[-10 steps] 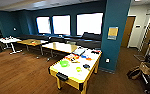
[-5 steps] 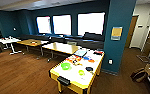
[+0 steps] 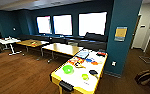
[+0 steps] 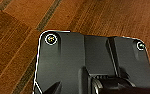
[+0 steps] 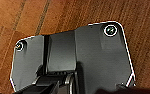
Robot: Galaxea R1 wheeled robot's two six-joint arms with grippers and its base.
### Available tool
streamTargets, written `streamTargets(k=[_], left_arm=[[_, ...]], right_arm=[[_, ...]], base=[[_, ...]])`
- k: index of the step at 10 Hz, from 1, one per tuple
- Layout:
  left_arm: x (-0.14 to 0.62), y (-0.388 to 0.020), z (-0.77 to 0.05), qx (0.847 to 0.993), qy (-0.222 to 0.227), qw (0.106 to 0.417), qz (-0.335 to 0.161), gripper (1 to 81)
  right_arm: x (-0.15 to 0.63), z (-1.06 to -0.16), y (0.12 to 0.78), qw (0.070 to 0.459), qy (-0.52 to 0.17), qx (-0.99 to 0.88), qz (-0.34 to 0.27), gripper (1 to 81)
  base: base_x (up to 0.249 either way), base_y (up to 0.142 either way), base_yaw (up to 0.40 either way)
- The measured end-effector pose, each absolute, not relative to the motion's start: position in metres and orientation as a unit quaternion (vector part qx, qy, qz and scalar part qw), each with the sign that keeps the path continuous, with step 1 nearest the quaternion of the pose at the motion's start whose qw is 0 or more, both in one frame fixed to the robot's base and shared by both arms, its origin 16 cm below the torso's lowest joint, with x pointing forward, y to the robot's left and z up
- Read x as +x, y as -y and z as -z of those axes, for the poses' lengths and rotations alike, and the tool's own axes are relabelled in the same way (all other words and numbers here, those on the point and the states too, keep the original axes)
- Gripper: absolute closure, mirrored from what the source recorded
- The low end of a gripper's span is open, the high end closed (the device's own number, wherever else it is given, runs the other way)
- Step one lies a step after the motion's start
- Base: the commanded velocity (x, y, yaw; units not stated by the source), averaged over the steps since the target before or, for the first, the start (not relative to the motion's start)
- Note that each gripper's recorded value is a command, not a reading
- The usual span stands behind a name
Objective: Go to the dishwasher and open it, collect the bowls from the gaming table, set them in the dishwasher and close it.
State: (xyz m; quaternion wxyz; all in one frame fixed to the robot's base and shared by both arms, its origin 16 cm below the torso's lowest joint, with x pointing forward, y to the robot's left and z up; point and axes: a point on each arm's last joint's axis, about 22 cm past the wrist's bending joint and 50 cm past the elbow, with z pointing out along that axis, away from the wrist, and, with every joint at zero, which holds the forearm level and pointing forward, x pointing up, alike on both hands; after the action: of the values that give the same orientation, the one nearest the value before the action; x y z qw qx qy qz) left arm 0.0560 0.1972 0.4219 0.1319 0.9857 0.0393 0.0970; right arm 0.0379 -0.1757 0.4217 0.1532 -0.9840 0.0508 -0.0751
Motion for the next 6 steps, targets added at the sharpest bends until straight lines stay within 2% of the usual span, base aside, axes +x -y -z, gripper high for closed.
streamTargets(k=[1, 2, 6], left_arm=[[0.051, -0.197, -0.421, 0.986, -0.04, 0.132, -0.093, 1.0], [0.051, -0.197, -0.421, 0.986, -0.04, 0.132, -0.093, 1.0], [0.057, -0.197, -0.422, 0.986, -0.04, 0.133, -0.096, 1.0]], right_arm=[[0.032, -0.421, 0.176, 0.152, -0.051, -0.985, 0.07, 1.0], [0.035, -0.421, 0.176, 0.153, -0.051, -0.984, 0.073, 1.0], [0.037, -0.421, 0.178, 0.152, -0.051, -0.984, 0.073, 1.0]], base=[[0.134, 0.173, 0.0], [0.0, 0.194, 0.0], [0.0, 0.235, 0.0]])
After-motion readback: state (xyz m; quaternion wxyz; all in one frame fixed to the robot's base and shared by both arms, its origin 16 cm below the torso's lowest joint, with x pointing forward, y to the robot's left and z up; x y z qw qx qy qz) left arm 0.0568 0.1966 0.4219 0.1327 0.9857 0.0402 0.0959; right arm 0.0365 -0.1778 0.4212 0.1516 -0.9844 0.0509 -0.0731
